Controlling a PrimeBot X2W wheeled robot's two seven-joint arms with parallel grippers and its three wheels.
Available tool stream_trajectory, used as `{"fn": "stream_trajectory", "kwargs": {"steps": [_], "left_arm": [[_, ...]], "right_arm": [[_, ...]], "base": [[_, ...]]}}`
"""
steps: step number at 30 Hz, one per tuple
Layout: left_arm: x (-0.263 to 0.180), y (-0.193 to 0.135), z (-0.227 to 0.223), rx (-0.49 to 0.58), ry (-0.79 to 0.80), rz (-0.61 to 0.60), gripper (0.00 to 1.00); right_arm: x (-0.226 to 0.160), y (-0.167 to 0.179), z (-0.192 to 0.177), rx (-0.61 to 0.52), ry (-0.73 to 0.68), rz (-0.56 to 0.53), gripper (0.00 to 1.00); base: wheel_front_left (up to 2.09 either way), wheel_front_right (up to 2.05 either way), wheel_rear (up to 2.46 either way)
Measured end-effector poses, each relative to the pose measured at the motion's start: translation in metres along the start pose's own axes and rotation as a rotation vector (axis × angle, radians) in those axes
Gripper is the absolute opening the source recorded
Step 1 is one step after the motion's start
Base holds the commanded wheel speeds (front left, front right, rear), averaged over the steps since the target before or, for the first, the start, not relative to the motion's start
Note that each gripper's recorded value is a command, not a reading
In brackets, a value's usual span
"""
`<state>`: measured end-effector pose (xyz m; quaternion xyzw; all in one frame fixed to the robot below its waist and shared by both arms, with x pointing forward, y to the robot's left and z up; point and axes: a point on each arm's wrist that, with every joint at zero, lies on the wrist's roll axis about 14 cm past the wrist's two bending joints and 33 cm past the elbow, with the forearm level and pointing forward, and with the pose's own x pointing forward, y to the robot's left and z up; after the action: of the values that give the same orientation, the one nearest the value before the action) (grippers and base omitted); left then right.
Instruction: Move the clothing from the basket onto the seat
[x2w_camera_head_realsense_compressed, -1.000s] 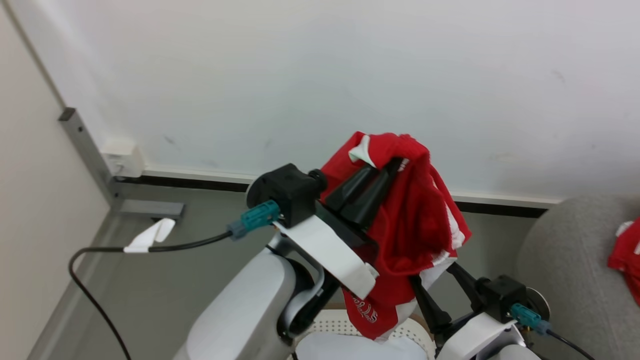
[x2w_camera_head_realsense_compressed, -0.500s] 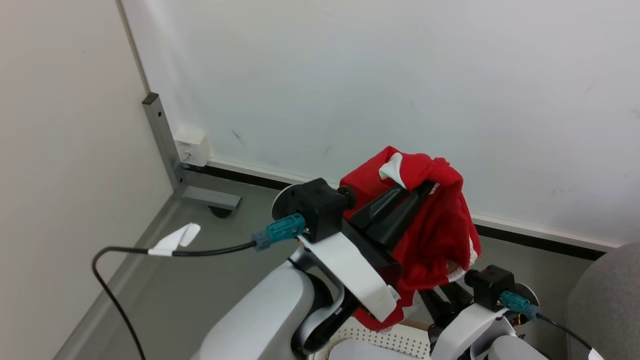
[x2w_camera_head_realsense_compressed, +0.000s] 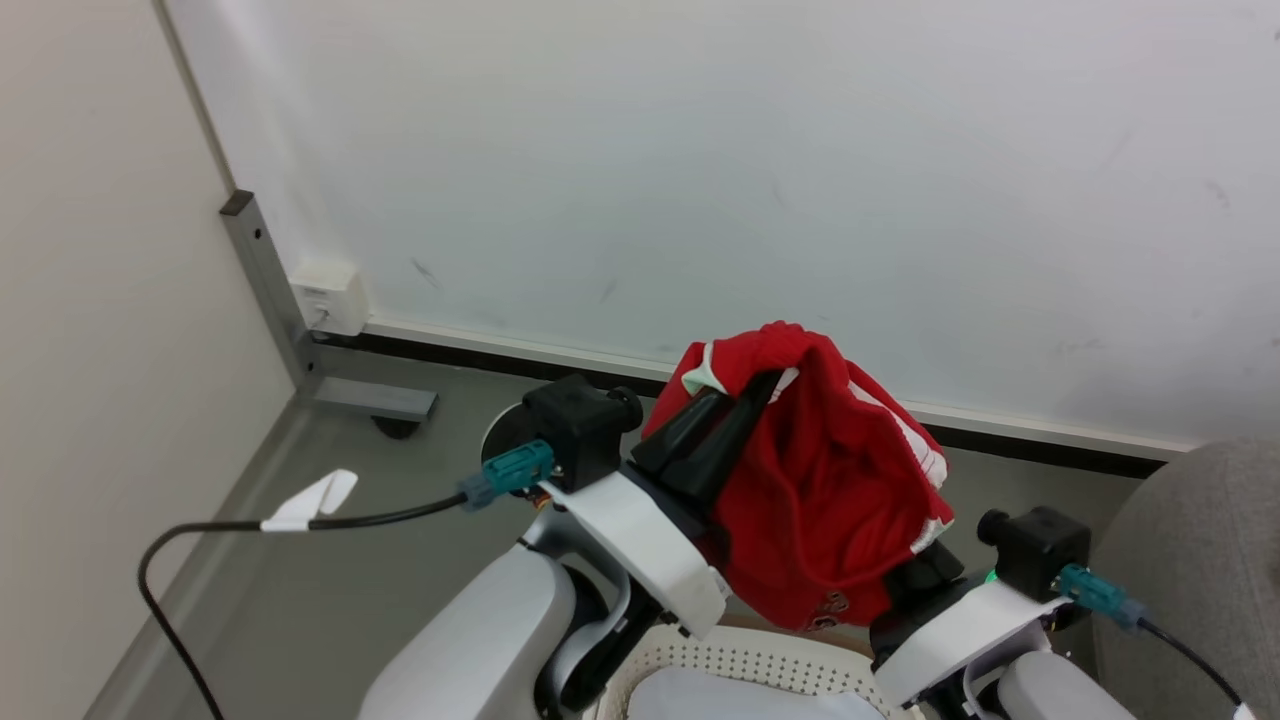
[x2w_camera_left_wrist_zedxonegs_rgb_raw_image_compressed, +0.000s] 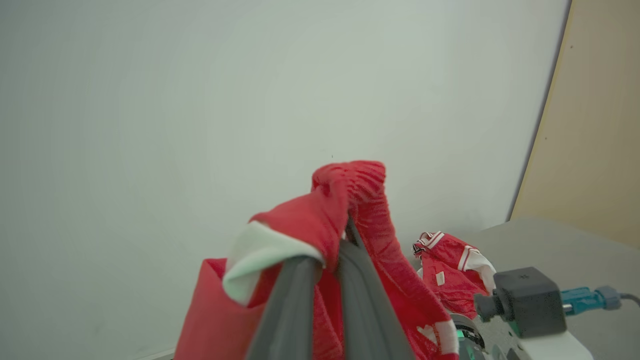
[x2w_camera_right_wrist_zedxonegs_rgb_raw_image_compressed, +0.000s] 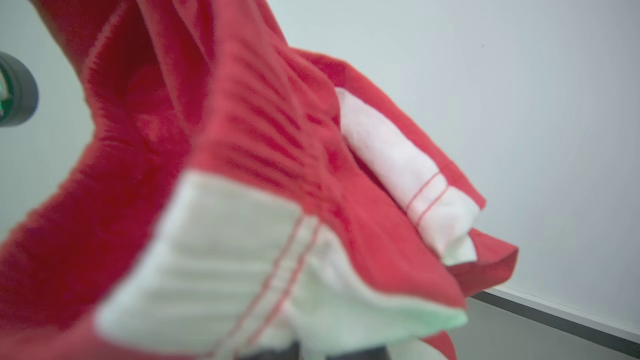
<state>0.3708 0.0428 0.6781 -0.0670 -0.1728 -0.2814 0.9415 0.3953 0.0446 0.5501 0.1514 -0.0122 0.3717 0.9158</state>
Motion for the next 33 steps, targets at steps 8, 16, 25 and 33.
{"fn": "stream_trajectory", "kwargs": {"steps": [8, 16, 25, 33], "left_arm": [[0.004, -0.016, -0.033, -0.045, 0.060, -0.053, 0.85], [0.021, -0.051, -0.051, -0.094, 0.075, -0.177, 1.00], [0.036, -0.090, -0.084, -0.145, 0.133, -0.315, 1.00], [0.045, -0.137, -0.116, -0.188, 0.198, -0.465, 1.00]], "right_arm": [[-0.023, -0.049, 0.060, 0.030, -0.189, -0.142, 0.00], [-0.068, -0.100, 0.112, 0.023, -0.364, -0.311, 0.00], [-0.140, -0.146, 0.146, -0.037, -0.476, -0.509, 0.00], [-0.220, -0.174, 0.172, -0.104, -0.567, -0.707, 0.00]], "base": [[0.00, 0.00, 0.00], [0.00, 0.00, 0.00], [0.00, 0.00, 0.00], [0.00, 0.00, 0.00]]}}
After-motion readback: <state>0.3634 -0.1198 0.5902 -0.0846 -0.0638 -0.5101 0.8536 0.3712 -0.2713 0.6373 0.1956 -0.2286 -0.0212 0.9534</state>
